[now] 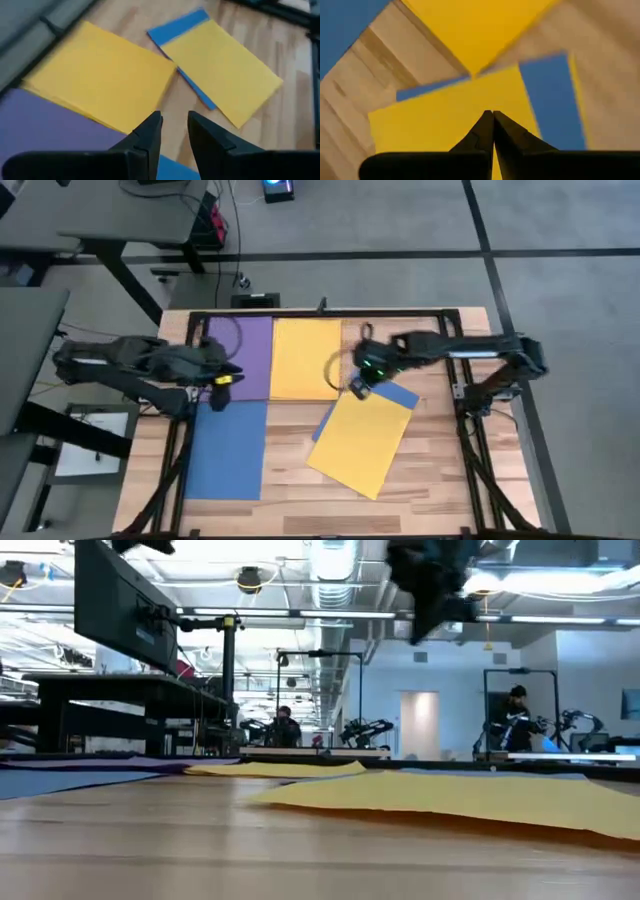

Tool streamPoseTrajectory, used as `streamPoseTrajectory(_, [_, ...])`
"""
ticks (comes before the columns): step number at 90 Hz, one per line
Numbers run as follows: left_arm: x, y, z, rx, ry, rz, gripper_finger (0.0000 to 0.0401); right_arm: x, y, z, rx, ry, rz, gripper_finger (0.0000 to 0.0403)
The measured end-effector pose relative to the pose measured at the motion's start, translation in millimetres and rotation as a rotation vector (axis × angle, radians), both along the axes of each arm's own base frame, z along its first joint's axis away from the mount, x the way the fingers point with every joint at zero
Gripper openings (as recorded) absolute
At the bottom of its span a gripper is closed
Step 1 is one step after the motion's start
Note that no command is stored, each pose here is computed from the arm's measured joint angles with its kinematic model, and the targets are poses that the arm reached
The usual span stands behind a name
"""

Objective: Organize paper
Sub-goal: Stack the yellow paper on top of the yellow paper

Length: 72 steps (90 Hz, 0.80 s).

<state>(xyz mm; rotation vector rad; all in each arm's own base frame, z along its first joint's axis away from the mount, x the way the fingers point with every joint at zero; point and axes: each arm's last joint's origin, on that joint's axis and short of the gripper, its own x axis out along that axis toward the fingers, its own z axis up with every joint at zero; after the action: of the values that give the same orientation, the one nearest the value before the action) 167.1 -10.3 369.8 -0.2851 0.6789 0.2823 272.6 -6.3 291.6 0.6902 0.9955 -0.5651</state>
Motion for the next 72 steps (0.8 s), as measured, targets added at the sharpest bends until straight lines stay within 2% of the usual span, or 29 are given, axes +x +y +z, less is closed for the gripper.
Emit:
streamPoseTrajectory(12, [44.0,5.8,-15.9,-0.106,0.036,-0.099,0.0081,-34.5,21.8,-18.3,0.075,0.027,-0.065,0.0])
streamPoseTrajectory(22, [83.1,10.4,-37.7,-0.161,0.075,-0.151,0.0081,-52.5,26.7,-40.9,0.111,0.082,-0.137,0.0013])
streamPoseTrajectory(38, [142.7,10.9,-82.8,-0.264,0.102,-0.226,0.0081,-65.0,18.3,-78.4,0.118,0.138,-0.216,0.0084])
streamPoseTrajectory(52, [186.6,4.5,-130.2,-0.355,0.109,-0.272,0.0081,-68.9,7.5,-107.2,0.116,0.104,-0.24,0.0145])
streamPoseTrajectory(63, [215.5,-3.7,-168.3,-0.43,0.081,-0.309,0.0081,-74.0,-2.1,-124.4,0.105,0.091,-0.25,0.0176])
streamPoseTrajectory(72, [233.8,-9.2,-190.8,-0.487,0.021,-0.294,0.0081,-83.0,-6.2,-137.5,0.104,0.127,-0.28,0.0191])
